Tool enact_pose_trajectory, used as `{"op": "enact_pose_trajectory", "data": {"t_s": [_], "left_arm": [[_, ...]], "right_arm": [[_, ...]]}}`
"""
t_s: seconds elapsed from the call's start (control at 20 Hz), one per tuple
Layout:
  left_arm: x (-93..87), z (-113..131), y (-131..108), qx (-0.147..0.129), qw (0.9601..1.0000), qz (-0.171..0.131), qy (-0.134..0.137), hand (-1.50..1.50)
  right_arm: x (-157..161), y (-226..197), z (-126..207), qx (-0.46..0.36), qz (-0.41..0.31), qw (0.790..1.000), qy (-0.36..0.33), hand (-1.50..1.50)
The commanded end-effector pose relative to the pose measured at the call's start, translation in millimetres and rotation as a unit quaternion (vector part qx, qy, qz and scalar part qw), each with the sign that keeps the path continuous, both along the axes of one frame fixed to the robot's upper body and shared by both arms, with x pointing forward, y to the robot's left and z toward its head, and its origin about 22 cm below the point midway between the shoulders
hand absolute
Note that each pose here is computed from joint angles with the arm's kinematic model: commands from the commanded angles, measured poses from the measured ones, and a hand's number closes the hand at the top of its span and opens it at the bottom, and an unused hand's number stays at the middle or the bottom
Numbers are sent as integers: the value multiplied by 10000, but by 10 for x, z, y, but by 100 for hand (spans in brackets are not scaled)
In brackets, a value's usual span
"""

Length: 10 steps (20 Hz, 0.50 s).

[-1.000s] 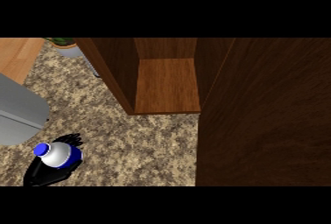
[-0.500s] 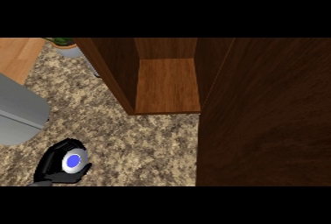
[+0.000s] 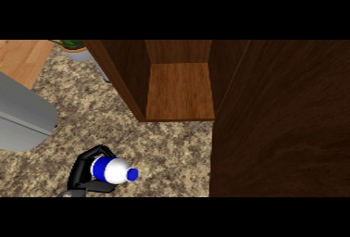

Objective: Pick up the bottled water, place it into the cabinet and close the cabinet

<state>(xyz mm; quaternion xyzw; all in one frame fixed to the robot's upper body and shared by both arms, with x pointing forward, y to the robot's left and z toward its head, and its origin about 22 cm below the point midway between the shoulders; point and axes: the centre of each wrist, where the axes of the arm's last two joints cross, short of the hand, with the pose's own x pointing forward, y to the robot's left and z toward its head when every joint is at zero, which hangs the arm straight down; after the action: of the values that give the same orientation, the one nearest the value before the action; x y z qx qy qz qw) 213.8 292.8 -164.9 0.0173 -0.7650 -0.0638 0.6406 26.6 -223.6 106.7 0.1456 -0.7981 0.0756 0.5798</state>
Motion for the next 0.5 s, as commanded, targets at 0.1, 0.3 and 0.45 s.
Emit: {"op": "enact_pose_trajectory", "data": {"t_s": [0.1,0.3,0.45], "left_arm": [[215,20,-632,-444,9986,-277,-61,150],[468,207,-867,-720,9956,-565,-176,150],[581,375,-1090,-836,9942,-662,-140,150]], "right_arm": [[-47,5,362,-69,-27,9995,-301,-150],[-46,-93,342,-185,80,9994,-289,-150],[14,-64,196,-84,-81,9996,-264,-150]]}}
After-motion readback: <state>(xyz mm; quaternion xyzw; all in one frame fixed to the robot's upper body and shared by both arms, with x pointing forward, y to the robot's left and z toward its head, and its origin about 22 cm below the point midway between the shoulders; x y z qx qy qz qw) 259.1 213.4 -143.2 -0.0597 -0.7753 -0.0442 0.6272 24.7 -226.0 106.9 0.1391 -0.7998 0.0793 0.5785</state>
